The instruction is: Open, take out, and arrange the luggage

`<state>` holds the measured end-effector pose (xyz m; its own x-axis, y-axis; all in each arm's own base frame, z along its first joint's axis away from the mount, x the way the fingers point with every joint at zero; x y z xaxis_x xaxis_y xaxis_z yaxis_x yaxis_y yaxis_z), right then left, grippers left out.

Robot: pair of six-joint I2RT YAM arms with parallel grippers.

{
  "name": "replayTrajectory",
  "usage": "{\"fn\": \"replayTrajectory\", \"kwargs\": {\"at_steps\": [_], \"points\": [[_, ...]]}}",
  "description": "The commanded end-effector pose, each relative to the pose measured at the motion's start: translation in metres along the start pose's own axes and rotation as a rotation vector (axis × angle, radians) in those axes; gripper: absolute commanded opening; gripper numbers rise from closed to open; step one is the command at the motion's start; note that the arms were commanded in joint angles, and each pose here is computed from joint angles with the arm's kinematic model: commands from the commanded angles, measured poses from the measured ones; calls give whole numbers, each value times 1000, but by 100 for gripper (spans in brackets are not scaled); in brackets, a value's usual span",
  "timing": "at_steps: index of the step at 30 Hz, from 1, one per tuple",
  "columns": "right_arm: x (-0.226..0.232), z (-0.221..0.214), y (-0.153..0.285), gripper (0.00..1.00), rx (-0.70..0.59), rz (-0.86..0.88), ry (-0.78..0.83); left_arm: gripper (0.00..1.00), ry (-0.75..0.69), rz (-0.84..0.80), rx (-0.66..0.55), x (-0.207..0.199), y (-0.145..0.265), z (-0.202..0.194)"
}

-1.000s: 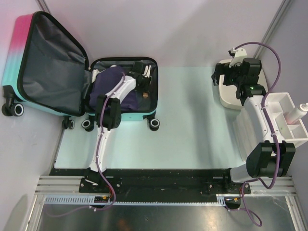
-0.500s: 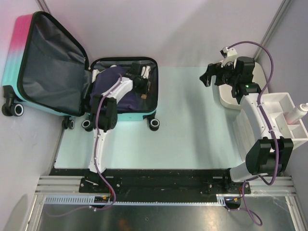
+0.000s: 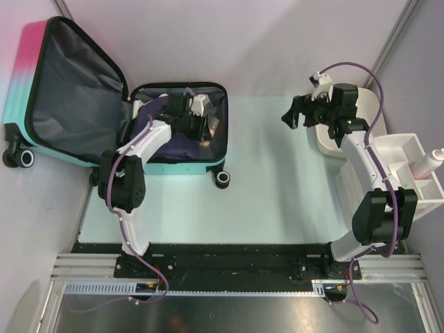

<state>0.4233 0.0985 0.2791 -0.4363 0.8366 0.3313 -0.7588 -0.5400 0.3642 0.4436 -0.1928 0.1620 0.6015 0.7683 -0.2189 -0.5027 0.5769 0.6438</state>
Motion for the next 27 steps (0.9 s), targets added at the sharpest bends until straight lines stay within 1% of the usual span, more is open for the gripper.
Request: {"fn": "replayTrajectory", "kwargs": {"at_steps": [1,3,5,10,12,13,14,15,18,19,21,22,23,24,27], "points": [[-4,16,4,100,-30,-23,50,0,55,-142,74,-23,-9,-38],[-7,16,4,100,-27,-31,50,0,100,-158,99,-26,-15,-47],[-11,18,5,100,-29,-39,50,0,157,-138,145,-22,-27,-61],[-16,16,5,100,-18,-55,46,0,374,-76,262,-11,-63,-97],[-18,16,5,100,-18,-66,48,0,427,-17,288,-3,-74,-107],[-18,17,6,100,-18,-66,50,0,427,8,279,1,-79,-102],[-19,16,7,100,-16,-71,49,0,430,43,287,7,-86,-106],[-19,18,7,100,-19,-75,54,0,415,110,268,18,-89,-102],[-19,18,10,100,-14,-83,52,0,311,229,160,44,-91,-67],[-18,17,10,100,-10,-81,49,0,277,314,110,60,-88,-50],[-19,16,10,100,-6,-84,43,0,227,410,58,83,-87,-34],[-18,17,10,99,-10,-84,39,0,206,478,7,98,-82,-13],[-18,17,9,100,-10,-84,40,0,196,499,-8,108,-81,-6],[-17,17,8,100,-12,-81,41,0,180,515,-42,116,-79,10],[-14,18,6,100,-17,-67,44,0,139,431,-107,113,-75,37]]}}
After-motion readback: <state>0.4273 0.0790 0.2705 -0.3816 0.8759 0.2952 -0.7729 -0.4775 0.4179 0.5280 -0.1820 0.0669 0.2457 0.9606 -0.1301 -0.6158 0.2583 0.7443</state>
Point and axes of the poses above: each gripper's point midway between its finger pads, its own y axis back along the fingers, its own x axis along the line the jaws close on, z = x × y, the point moved 3 cm from there along y, back along the fingers, and after that the axes turned 8 degrees about -y, right-handed, at the moved point
